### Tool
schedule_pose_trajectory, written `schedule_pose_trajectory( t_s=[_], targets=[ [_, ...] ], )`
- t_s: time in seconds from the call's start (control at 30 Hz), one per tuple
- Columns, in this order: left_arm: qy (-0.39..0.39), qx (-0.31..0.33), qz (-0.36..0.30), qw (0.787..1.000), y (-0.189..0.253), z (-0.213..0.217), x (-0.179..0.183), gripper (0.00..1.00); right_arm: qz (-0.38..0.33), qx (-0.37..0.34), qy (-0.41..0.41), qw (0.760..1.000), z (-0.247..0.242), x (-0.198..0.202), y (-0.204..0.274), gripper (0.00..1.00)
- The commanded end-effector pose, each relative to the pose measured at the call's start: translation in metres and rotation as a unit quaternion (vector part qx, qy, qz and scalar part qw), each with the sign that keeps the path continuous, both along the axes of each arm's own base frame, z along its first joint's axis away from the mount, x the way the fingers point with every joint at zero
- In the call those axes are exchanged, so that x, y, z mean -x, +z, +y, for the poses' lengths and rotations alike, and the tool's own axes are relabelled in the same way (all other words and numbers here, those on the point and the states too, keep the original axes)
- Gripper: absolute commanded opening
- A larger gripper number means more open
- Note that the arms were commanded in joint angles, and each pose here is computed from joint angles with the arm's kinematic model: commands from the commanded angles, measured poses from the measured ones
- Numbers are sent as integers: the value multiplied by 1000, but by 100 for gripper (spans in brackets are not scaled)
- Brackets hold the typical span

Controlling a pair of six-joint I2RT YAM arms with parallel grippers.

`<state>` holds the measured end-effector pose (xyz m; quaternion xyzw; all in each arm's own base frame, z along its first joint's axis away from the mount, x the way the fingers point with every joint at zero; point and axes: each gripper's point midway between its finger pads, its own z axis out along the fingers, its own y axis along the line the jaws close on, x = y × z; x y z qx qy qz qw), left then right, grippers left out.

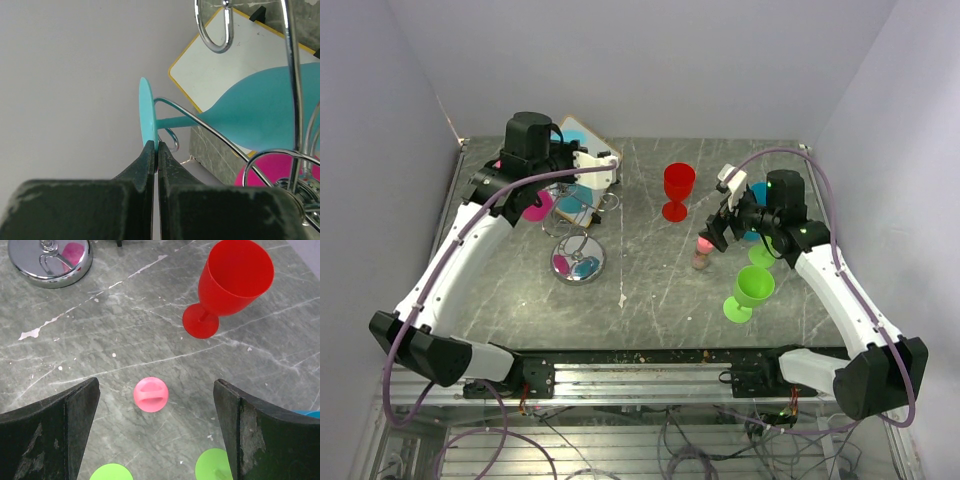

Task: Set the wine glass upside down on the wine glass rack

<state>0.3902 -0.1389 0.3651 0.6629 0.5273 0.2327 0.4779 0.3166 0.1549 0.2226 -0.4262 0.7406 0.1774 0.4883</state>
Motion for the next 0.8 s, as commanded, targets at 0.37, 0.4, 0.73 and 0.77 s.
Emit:
schedule_pose_trajectory(
  t_s=[0.37, 0.4, 0.73, 0.77],
  targets=[
    [31, 72, -48, 996, 26, -10, -20, 7, 6, 6, 3, 1000, -1, -3, -10, 96],
    [36, 72, -50, 996, 27, -8, -21, 7, 6, 6, 3, 1000, -1, -3, -10, 96],
    [87, 52, -47, 994, 19, 11, -23, 7, 9, 5, 6, 1000, 0, -1, -10, 96],
    [90, 50, -46, 994, 19, 12, -23, 7, 9, 5, 6, 1000, 0, -1, -10, 96]
  ],
)
